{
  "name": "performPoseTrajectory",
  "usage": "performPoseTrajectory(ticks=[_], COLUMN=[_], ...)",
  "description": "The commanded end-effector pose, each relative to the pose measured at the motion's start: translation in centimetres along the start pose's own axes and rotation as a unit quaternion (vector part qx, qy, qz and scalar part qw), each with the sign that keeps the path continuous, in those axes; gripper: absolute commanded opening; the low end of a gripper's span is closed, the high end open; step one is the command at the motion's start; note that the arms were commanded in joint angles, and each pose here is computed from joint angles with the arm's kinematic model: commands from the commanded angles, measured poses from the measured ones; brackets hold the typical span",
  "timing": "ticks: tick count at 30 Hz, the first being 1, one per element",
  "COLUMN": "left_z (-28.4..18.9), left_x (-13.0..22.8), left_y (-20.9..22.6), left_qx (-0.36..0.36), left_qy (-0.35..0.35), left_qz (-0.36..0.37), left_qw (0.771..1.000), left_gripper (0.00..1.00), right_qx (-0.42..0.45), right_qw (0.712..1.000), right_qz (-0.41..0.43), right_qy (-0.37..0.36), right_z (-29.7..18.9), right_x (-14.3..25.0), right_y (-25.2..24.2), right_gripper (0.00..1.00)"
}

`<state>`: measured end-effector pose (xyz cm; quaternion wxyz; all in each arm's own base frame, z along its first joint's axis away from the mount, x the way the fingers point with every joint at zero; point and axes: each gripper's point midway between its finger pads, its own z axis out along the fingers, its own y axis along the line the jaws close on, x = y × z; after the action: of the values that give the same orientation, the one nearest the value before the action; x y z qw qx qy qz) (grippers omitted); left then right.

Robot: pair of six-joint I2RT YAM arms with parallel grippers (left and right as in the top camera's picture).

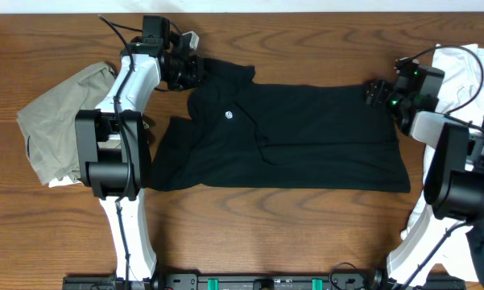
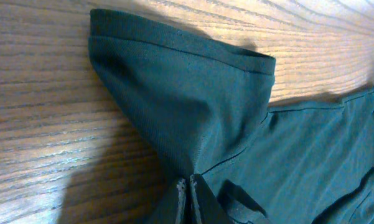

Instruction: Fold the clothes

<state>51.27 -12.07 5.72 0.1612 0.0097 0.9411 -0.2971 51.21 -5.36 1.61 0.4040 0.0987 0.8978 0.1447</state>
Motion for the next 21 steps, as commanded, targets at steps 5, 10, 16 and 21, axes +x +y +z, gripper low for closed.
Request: performPoseTrajectory(ticks=[5,10,16,21], left_z=[-1.3,-1.3,-1.3,-1.3], left_x=[-1.1,-1.2,-1.2,-1.2], left_y=[-0.9,-0.9,-0.9,-0.9], left_qx=[0.005,0.006,0.006,0.006], left_qy=[-0.017,-0.018,-0.018,-0.018], left_qz=[0.009,0.01,0.01,0.01], left_qw=[1.0,1.0,1.0,1.0], left_gripper=[0.07,0.06,0.06,0.06], right_qx=[0.018,0.027,0.035,0.034], right_qw=[1.0,1.0,0.999,0.999], right_qz=[-0.001,-0.003,-0.004,-0.003], right_qy=[0.0,-0.007,-0.009,-0.005], right_z=[1.0,1.1,1.2,1.5], right_x=[0.7,0.4,0.4,0.8], right_y=[-0.7,-1.0,-1.3,-1.3], right_gripper=[0.76,0.77,0.77,0.73])
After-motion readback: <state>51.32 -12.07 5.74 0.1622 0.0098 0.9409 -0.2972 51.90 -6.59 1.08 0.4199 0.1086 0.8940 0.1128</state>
